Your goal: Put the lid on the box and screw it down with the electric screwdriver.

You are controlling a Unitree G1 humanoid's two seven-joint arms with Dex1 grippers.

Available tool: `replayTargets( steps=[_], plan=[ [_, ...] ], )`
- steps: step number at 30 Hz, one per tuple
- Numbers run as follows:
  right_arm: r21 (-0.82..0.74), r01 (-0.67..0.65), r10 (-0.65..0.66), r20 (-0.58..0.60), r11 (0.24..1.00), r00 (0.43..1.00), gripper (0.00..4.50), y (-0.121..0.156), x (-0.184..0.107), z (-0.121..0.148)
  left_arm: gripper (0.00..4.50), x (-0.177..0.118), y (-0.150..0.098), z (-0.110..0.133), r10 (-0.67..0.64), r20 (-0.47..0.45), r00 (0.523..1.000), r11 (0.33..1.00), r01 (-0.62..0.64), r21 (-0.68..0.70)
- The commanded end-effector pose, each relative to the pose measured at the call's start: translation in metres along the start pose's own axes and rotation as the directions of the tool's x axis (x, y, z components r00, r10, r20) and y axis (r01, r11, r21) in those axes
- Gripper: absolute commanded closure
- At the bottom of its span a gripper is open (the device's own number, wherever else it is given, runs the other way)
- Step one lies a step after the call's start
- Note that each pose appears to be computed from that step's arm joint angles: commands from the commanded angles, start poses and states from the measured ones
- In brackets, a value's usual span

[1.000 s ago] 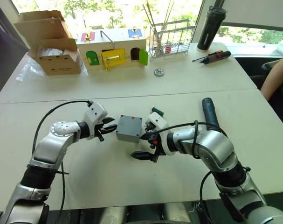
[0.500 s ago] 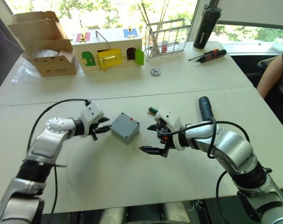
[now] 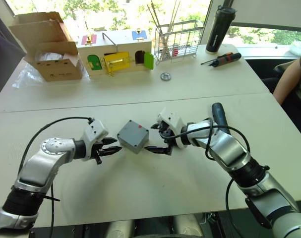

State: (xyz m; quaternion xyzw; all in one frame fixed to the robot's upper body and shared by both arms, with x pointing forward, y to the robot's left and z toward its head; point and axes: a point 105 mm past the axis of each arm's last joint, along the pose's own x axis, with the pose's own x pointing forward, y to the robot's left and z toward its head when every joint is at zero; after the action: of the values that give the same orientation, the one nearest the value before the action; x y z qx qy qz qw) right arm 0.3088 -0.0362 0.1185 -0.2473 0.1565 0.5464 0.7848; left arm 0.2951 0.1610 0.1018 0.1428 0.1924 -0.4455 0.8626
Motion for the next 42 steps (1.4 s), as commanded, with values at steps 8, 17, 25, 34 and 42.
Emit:
replayTargets(
  steps=[8, 17, 25, 34, 42],
  plan=[
    [0.012, -0.078, 0.077, 0.066, 0.997, 0.995, 0.08, 0.025, -0.003, 0.018, 2.63, 0.016, 0.026, 0.018, 0.111, 0.063, 0.992, 0.99, -0.117, 0.083],
    [0.052, -0.074, 0.07, 0.076, 0.996, 0.995, 0.08, 0.034, 0.0, 0.02, 2.63, 0.021, 0.037, 0.028, 0.146, 0.098, 0.984, 0.981, -0.157, 0.117],
    [0.024, -0.005, 0.003, 0.061, 1.0, 0.998, 0.08, 0.022, -0.007, 0.022, 2.63, 0.012, 0.028, 0.022, 0.08, 0.062, 0.995, 0.99, -0.086, 0.109],
    [0.045, 0.05, -0.054, 0.099, 0.998, 0.994, 0.08, 0.007, -0.023, 0.028, 2.63, -0.001, 0.01, 0.018, -0.008, 0.018, 1.0, 0.996, 0.007, 0.084],
    [0.078, 0.154, -0.166, 0.176, 0.985, 0.97, 0.08, -0.023, -0.067, 0.035, 2.63, -0.022, 0.026, 0.033, 0.031, 0.029, 0.999, 0.994, -0.034, 0.104]
  ],
)
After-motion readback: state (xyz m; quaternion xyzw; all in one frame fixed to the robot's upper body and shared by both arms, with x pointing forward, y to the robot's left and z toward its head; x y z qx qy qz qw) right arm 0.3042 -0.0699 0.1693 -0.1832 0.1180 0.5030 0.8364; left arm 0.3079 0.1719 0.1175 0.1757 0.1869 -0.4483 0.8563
